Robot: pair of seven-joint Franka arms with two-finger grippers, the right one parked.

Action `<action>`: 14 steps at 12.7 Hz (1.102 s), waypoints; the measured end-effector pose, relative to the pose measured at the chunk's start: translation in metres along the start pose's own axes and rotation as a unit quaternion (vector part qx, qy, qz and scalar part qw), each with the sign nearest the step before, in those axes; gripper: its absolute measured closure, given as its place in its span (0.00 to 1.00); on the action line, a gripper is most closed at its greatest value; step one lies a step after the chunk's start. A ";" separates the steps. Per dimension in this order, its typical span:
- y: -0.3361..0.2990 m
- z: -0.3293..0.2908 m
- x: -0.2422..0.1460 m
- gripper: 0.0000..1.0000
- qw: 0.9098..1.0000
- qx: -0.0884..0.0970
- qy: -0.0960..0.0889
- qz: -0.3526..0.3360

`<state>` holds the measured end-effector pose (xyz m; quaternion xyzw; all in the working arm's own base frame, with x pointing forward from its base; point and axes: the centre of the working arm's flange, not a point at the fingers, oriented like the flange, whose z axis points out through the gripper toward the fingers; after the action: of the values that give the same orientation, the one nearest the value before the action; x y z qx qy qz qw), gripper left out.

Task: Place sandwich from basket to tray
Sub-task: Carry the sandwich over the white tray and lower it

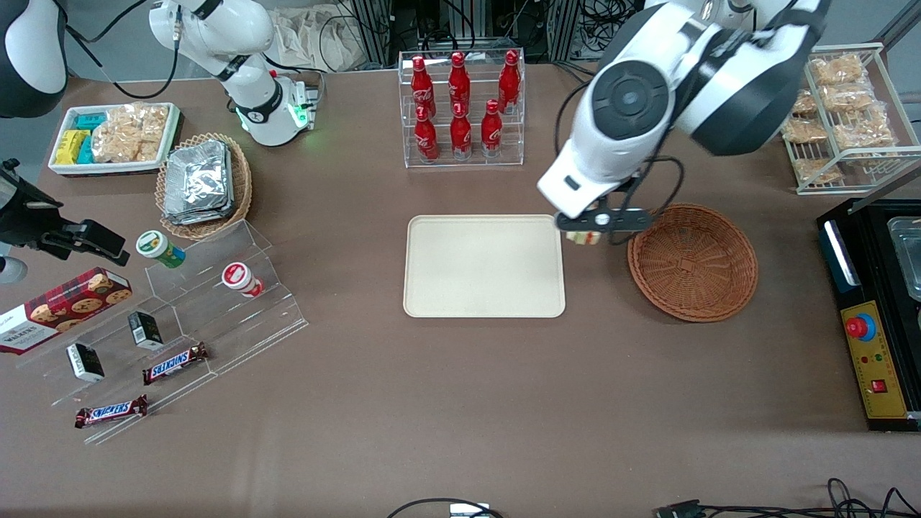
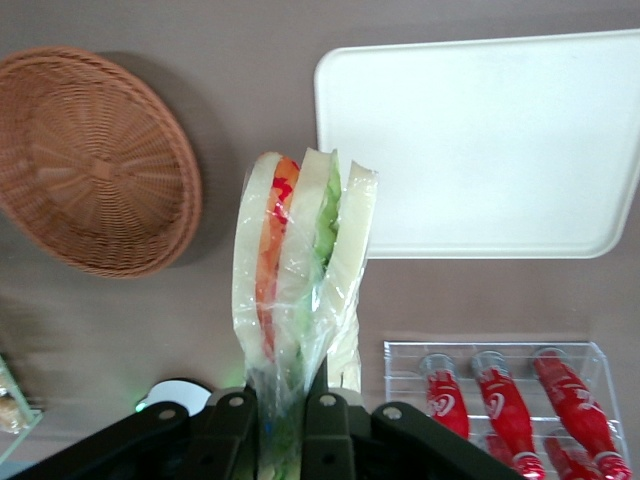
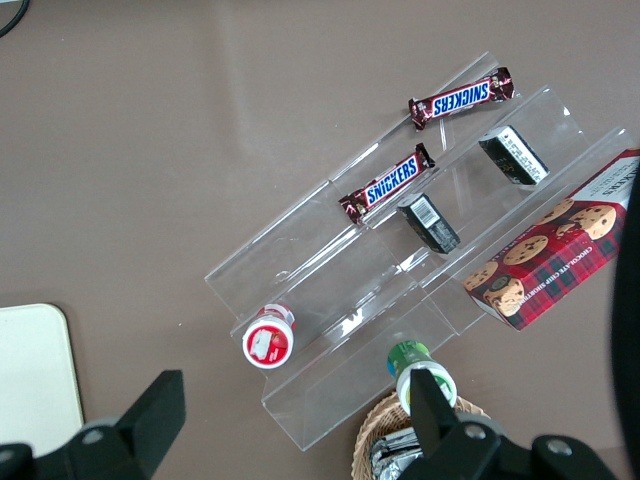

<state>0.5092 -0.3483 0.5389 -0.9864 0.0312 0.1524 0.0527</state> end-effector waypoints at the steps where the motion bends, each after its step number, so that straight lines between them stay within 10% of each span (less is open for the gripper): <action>1: 0.003 0.003 0.005 0.84 1.000 -0.004 -0.004 0.003; 9: 0.035 0.114 0.055 0.84 0.999 0.024 -0.006 0.022; 14: 0.052 0.221 0.076 0.84 1.000 0.007 0.020 0.011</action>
<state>0.5118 -0.3784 0.3015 -0.9885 0.0443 0.1331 0.0574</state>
